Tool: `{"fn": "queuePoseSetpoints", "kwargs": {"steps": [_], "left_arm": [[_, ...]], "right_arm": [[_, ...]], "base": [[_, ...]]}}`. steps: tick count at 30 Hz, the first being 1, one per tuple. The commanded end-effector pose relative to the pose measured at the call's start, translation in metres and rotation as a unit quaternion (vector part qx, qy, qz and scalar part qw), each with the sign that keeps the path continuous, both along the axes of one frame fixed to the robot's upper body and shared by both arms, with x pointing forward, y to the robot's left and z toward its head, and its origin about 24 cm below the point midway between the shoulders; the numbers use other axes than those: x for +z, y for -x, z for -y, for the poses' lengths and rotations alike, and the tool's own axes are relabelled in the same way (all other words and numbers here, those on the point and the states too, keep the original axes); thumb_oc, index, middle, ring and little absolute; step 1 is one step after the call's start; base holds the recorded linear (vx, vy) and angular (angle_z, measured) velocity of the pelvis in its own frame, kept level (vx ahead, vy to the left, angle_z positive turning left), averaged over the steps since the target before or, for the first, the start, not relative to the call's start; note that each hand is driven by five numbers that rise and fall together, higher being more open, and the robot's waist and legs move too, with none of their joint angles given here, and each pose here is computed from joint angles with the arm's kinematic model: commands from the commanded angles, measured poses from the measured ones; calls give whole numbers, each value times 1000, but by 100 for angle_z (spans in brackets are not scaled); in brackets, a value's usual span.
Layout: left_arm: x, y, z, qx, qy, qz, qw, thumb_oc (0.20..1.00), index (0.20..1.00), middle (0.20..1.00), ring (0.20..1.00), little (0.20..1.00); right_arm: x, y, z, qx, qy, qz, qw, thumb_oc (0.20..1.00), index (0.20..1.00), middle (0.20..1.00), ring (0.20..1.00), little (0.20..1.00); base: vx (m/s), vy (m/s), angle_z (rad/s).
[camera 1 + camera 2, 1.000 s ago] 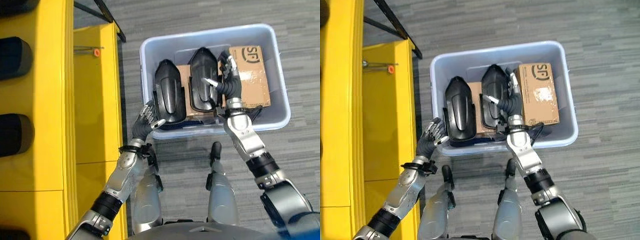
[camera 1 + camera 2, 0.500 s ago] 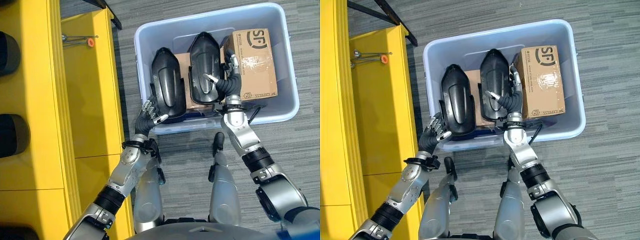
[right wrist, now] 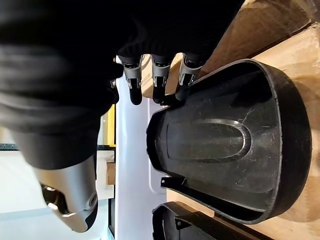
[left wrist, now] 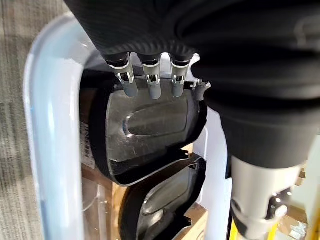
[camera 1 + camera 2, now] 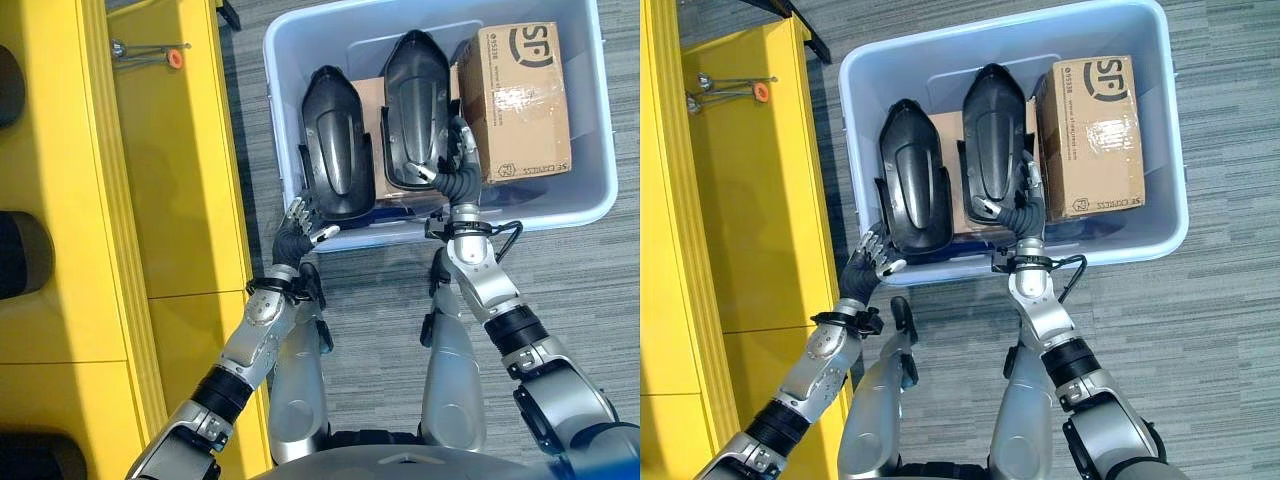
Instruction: Move parts from the plastic box to the shelf.
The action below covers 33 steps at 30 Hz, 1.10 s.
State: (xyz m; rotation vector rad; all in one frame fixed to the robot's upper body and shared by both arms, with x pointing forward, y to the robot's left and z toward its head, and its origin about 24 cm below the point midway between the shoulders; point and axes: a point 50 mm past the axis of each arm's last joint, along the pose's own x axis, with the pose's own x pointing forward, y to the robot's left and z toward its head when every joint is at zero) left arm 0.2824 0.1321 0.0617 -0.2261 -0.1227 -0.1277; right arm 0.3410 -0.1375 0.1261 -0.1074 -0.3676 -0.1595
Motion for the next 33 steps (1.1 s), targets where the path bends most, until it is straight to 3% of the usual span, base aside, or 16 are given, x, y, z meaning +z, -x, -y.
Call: {"fn": "queuePoseSetpoints", "kwargs": {"steps": [1, 11, 19, 33], "left_arm": [[9, 6, -1, 4, -8, 40, 999, 1000, 1000, 1000, 1000, 1000], [9, 6, -1, 8, -10, 40, 999, 1000, 1000, 1000, 1000, 1000], [8, 7, -2, 11, -9, 38, 999, 1000, 1000, 1000, 1000, 1000], [10, 8, -5, 19, -12, 45, 999, 1000, 1000, 1000, 1000, 1000]], "right_arm": [[17, 4, -4, 2, -23, 55, 998, 1000, 1000, 1000, 1000, 1000], [41, 27, 2, 8, -50, 138, 989, 1000, 1000, 1000, 1000, 1000], [44, 36, -2, 27, -70, 156, 985, 1000, 1000, 1000, 1000, 1000], [47, 35, 9, -17, -57, 168, 984, 1000, 1000, 1000, 1000, 1000]], "base": [[0, 0, 0], [3, 0, 0], [4, 1, -2], [0, 0, 0]]}}
